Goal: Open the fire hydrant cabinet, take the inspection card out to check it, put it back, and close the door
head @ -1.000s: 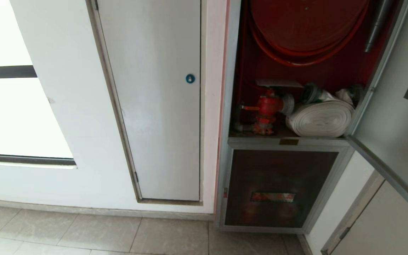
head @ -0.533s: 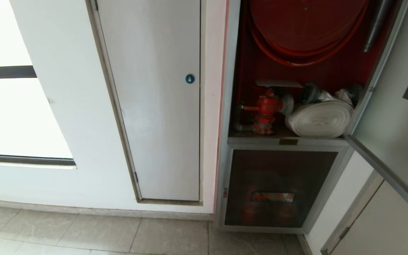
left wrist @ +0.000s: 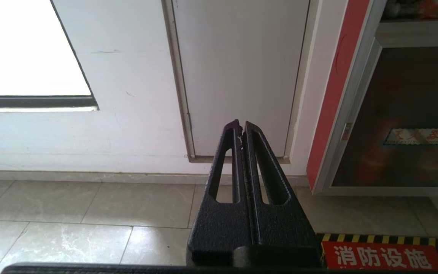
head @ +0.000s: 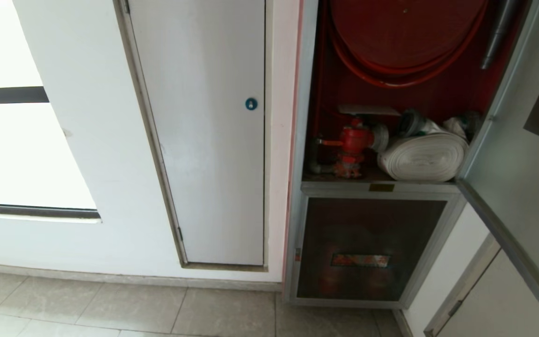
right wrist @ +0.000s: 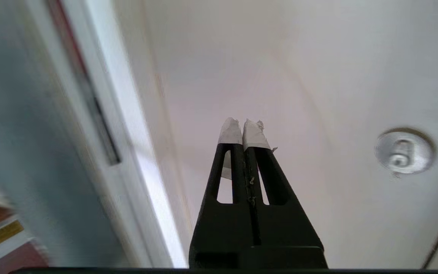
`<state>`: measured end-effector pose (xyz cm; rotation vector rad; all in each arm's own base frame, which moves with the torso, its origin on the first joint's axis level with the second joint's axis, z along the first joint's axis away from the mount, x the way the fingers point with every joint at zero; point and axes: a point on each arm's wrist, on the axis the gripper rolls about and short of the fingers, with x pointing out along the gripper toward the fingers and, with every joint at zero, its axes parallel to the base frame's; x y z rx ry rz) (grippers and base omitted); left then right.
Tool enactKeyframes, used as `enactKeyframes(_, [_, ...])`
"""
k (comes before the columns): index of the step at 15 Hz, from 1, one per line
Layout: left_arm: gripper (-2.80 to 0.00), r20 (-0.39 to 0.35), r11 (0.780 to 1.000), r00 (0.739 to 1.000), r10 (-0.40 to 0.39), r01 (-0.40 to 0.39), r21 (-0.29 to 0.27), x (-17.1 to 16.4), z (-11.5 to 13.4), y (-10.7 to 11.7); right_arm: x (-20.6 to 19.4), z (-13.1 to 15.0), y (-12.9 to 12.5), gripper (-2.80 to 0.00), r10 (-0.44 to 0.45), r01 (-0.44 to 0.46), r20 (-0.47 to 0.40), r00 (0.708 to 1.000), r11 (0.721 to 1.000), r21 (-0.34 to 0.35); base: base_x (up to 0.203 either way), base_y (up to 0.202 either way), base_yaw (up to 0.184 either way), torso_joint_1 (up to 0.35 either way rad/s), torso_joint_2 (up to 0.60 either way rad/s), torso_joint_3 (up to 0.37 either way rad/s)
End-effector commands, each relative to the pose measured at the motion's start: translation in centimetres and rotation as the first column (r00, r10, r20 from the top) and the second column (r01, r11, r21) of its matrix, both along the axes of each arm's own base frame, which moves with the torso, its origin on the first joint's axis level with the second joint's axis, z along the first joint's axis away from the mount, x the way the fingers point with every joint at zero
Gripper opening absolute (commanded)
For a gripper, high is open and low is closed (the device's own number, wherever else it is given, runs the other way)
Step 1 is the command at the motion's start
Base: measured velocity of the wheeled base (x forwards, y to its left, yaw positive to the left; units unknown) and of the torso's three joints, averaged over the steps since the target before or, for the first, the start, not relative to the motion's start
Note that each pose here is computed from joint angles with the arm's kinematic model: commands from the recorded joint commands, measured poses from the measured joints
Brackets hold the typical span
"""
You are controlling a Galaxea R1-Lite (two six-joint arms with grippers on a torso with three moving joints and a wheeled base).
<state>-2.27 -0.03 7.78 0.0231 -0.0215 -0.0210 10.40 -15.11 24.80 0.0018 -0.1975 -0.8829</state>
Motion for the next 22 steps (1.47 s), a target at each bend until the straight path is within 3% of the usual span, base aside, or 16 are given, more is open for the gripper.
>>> enactKeyframes(1, [-2.8,-0.012,1.0,1.0,0.0,0.0,0.0,0.1,-0.3,0.0,0.1,0.1,2.5,-2.8,0.093,-0.093,0.018,0.995,0.995,-0.028,0.0,0.0,0.0,0.0,0.0,0.0])
enactKeyframes(5, [-2.8,-0.012,1.0,1.0,0.0,0.0,0.0,0.1,-0.3,0.0,0.8,-0.1,5.8,-2.8,0.269,-0.268,0.032,0.962,0.962,-0.05,0.0,0.0,0.0,0.0,0.0,0.0])
enactKeyframes(10, [-2.8,-0.012,1.0,1.0,0.0,0.0,0.0,0.1,-0.3,0.0,2.4,-0.1,9.4,-2.8,0.522,-0.52,0.039,0.852,0.852,-0.057,0.0,0.0,0.0,0.0,0.0,0.0])
enactKeyframes(12, [-2.8,-0.012,1.0,1.0,0.0,0.0,0.0,0.1,-0.3,0.0,2.9,-0.2,10.1,-2.8,0.566,-0.565,0.035,0.823,0.824,-0.051,0.0,0.0,0.0,0.0,0.0,0.0])
enactKeyframes(13, [-2.8,-0.012,1.0,1.0,0.0,0.0,-0.001,0.1,-0.3,0.0,3.4,-0.3,10.7,-2.8,0.608,-0.607,0.028,0.794,0.794,-0.04,0.0,0.0,0.0,0.0,0.0,0.0])
enactKeyframes(15, [-2.8,-0.012,1.0,1.0,0.0,0.0,0.0,0.1,-0.3,0.0,4.1,-0.5,11.4,-2.8,0.657,-0.657,0.0,0.754,0.754,0.013,0.0,0.0,0.0,0.0,0.0,0.0])
enactKeyframes(19, [-2.8,-0.012,1.0,1.0,0.0,0.0,0.0,0.1,-0.3,0.0,5.5,0.1,12.3,-2.8,0.736,-0.73,0.036,0.676,0.663,0.165,0.0,0.0,0.0,0.0,0.0,0.0])
enactKeyframes(22, [-2.8,-0.012,1.0,1.0,0.0,0.0,0.0,0.1,-0.3,0.0,6.6,0.3,12.5,-2.8,0.816,-0.804,0.053,0.576,0.553,0.218,0.0,0.0,0.0,0.0,0.0,0.0])
